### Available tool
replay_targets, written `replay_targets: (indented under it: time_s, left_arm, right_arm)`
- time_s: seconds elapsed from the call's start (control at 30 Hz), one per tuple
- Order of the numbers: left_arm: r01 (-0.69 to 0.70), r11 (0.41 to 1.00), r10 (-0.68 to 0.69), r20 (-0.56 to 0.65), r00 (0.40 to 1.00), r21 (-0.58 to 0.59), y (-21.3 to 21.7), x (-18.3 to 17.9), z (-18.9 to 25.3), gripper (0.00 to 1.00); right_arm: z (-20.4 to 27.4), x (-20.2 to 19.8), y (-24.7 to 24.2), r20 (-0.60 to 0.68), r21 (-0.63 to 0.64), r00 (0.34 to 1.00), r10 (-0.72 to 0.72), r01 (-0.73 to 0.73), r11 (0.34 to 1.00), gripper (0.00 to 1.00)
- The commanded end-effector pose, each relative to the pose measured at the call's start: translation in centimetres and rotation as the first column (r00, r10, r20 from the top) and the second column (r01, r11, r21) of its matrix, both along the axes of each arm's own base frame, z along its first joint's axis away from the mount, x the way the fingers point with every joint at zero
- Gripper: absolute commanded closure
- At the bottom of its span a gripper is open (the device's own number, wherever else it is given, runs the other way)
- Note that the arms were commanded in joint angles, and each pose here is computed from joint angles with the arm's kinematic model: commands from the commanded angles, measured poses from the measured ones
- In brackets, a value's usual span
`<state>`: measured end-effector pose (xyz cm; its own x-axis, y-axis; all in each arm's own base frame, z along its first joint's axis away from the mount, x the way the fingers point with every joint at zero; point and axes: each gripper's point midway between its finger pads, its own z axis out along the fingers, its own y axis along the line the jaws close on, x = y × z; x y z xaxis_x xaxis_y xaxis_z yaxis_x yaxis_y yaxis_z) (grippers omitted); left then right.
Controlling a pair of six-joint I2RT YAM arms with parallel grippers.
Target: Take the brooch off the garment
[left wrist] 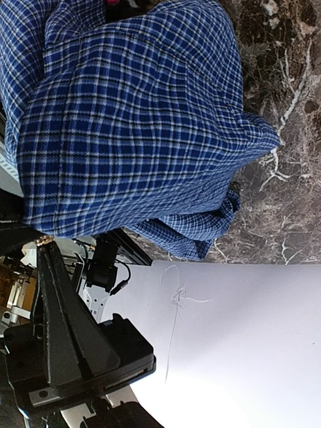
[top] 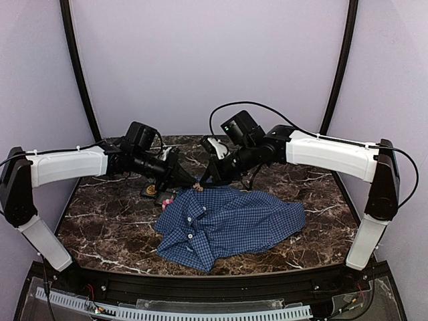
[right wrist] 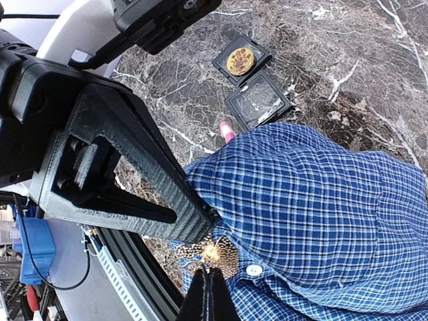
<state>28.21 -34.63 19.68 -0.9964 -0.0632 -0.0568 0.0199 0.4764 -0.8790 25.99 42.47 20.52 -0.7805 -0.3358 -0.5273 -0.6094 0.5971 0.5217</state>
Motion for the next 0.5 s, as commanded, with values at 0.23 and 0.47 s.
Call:
replay_targets:
  time_s: [0.23,0.47]
  left_arm:
    - [-0.01,0.999,0.011,0.044,0.999,-0.031,0.32,-0.2,1.89,0.99]
    - [-0.009,0.999,0.01,0.046,0.999,-0.032,0.3,-0.21,1.93,0.99]
  right_arm:
    - [1.16,-0.74,0.79,0.022,0.041,0.999,0.034,-0.035,0.999,1.0]
    - [0.93,-0.67,0.86,0.02,0.039,0.999,0.032,-0.032,0.999,1.0]
